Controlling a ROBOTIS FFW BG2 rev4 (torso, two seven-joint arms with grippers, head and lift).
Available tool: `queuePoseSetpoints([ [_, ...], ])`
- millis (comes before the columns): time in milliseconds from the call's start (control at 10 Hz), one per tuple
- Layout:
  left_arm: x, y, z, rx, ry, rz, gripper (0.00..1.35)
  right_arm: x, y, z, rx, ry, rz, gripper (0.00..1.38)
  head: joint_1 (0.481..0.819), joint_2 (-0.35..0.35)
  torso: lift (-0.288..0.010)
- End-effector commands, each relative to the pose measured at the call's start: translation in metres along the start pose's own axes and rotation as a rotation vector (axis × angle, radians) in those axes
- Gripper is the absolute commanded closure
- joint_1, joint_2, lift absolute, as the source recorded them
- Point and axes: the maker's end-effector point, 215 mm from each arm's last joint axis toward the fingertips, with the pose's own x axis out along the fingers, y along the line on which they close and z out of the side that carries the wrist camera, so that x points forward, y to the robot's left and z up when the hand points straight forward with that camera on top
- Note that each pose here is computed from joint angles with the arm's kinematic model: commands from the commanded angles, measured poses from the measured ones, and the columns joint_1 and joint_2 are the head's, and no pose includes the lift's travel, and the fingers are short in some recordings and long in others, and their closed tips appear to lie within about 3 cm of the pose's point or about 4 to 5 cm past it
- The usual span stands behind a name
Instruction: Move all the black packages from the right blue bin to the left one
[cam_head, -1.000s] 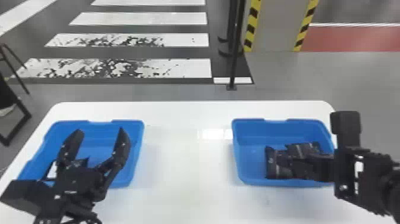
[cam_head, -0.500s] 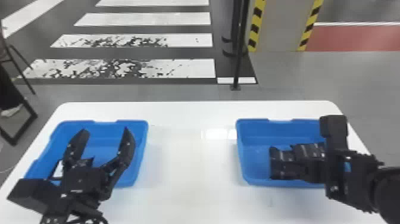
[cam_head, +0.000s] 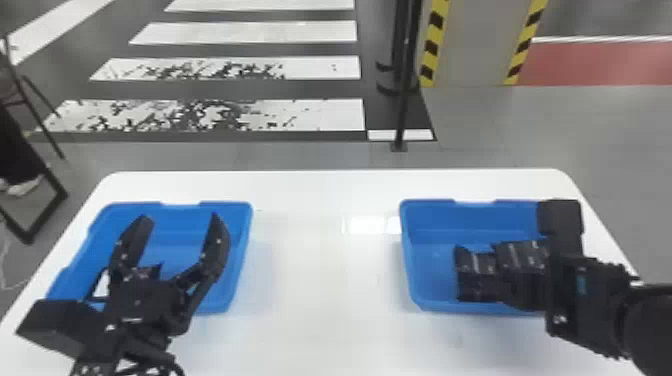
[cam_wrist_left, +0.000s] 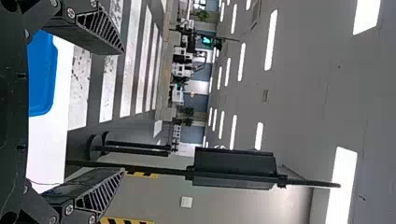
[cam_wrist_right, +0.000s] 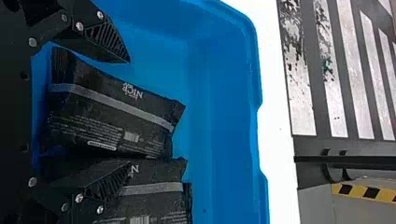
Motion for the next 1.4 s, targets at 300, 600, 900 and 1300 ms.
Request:
queuePoseSetpoints([
  [300,0.001,0.0,0.003,0.006,-0.011,-0.003,0.16,0.011,0.006,-0.02,0.041,0.06,0.038,0.62,0.695,0.035,-0.132],
  [600,0.001,-0.002,0.005,0.009,-0.015,-0.006,0.16,0.003,0.029,0.002,0.019,-0.003,0.085,1.11,0.695,0.051,-0.132],
  [900,0.001,-0.002,0.008,0.003,-0.027,-0.005,0.16,-0.003,0.04,0.027,0.023,-0.12,0.134,1.11,0.695,0.07,-0.132],
  [1300,0.002,-0.021,0.011,-0.201,-0.047,-0.019,0.15,-0.037,0.098,0.097,0.046,-0.416,0.446,1.11,0.695,0.102,-0.132],
])
